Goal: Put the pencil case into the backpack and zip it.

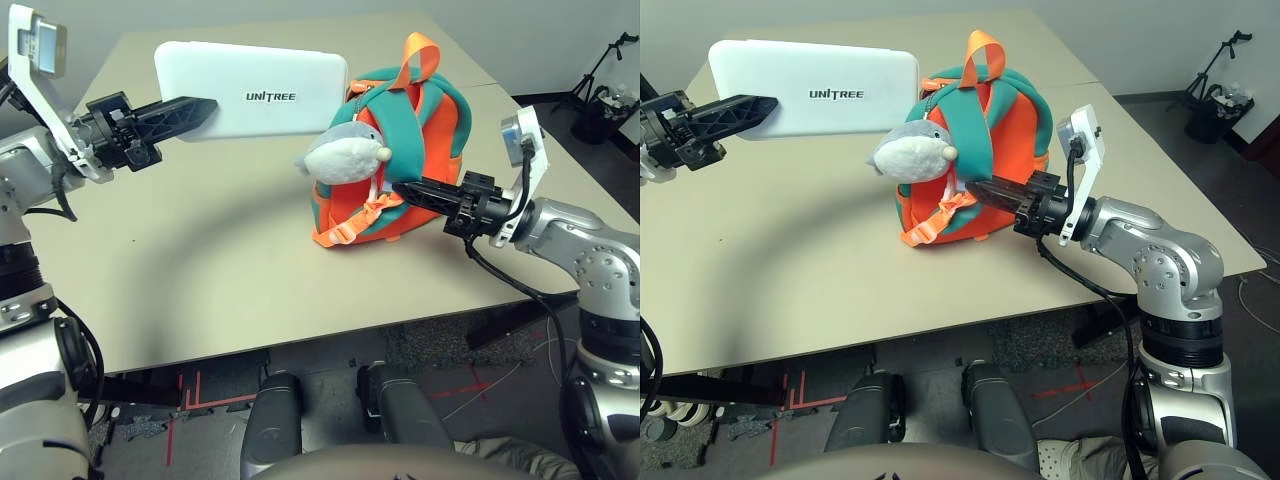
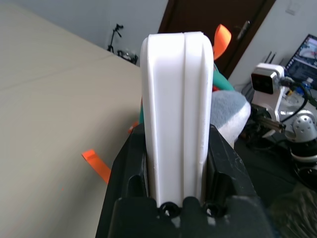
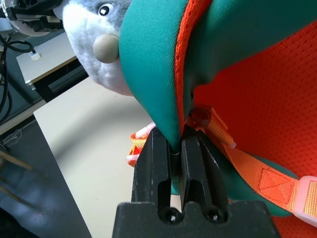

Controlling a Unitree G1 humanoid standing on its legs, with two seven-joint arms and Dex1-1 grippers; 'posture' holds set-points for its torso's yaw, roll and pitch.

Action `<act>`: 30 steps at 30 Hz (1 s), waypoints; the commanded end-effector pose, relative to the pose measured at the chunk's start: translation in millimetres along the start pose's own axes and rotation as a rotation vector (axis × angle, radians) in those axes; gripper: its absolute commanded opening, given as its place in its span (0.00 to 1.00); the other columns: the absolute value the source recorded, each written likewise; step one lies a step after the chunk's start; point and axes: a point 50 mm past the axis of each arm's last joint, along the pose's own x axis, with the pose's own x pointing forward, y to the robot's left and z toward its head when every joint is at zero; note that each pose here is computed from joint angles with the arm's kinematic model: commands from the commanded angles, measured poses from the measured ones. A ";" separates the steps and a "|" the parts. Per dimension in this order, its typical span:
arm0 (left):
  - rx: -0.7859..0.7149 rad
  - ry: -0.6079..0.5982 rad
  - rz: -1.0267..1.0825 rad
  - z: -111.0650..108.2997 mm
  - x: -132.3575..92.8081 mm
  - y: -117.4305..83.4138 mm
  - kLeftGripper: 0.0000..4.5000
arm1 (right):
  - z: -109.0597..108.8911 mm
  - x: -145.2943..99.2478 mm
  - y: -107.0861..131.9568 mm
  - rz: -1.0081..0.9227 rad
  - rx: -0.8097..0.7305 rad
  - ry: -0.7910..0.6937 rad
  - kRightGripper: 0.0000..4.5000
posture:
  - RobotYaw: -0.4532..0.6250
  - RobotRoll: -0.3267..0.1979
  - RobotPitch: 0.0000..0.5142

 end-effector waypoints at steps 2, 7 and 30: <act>-0.020 0.122 -0.086 -11.6 3.4 -11.6 0.29 | 2.5 3.5 2.8 0.036 -0.021 -0.023 0.00 | 0.35 0.62 0.14; -0.034 0.200 -0.106 -28.6 12.3 -10.5 0.29 | 2.6 6.9 2.6 0.039 -0.032 -0.026 0.00 | 0.36 0.62 0.13; 0.040 0.111 -0.034 -75.6 134.2 25.7 0.29 | -2.3 20.0 8.3 0.071 -0.052 -0.025 0.00 | 0.32 0.62 0.12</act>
